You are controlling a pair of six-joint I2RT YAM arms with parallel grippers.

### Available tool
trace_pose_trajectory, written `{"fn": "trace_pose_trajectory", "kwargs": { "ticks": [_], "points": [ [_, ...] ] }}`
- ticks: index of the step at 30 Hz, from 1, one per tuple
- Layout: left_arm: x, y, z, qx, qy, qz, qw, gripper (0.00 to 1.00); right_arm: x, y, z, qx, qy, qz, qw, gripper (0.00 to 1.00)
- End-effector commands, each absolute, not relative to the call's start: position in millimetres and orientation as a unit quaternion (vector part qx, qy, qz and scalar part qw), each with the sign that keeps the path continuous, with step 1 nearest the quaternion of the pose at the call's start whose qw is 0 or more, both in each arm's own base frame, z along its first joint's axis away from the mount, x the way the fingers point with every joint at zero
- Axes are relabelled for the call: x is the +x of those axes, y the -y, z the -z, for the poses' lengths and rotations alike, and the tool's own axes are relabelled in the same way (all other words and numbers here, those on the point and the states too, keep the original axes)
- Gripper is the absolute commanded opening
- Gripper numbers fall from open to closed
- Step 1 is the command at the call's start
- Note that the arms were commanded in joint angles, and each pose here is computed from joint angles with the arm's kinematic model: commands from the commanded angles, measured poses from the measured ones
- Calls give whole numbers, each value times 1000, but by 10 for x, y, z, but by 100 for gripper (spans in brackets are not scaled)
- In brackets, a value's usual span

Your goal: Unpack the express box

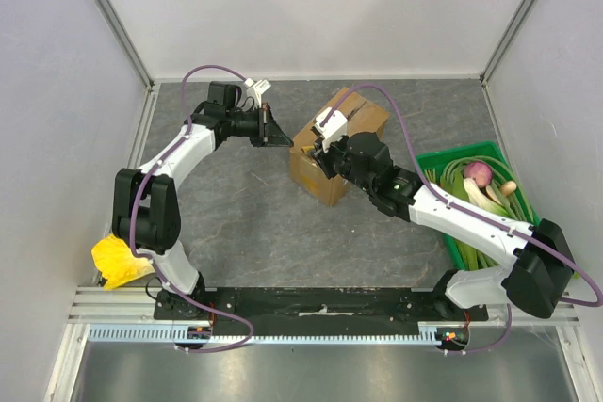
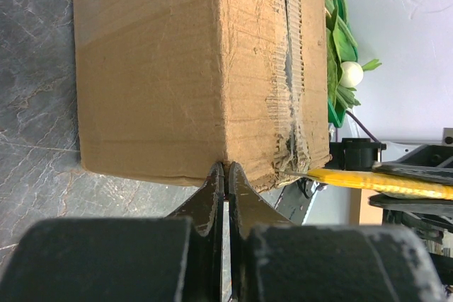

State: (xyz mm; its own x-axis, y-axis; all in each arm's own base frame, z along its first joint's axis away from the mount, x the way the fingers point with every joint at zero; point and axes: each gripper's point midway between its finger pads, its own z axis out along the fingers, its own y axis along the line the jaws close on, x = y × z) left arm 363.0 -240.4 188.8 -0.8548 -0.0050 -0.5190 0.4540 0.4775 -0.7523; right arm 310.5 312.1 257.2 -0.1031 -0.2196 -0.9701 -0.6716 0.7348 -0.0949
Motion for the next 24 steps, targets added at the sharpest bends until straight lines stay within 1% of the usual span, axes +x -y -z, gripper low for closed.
{"fn": "trace_pose_trajectory", "kwargs": {
  "ticks": [1,5,17,24],
  "points": [
    [3675,2464,-2091,166,-807,508,253,2,3081,-3142,-2558,-314,-711,-196,598,0],
    [3695,2452,-2088,157,-811,504,251,2,3029,-3151,-2465,-322,-720,-200,581,0],
    [3788,2324,-1902,105,-854,447,245,2,2848,-3016,-2331,-315,-748,-209,546,0],
    [3818,2285,-1840,93,-864,431,245,2,2776,-2922,-2346,-310,-754,-206,541,0]
  ]
}}
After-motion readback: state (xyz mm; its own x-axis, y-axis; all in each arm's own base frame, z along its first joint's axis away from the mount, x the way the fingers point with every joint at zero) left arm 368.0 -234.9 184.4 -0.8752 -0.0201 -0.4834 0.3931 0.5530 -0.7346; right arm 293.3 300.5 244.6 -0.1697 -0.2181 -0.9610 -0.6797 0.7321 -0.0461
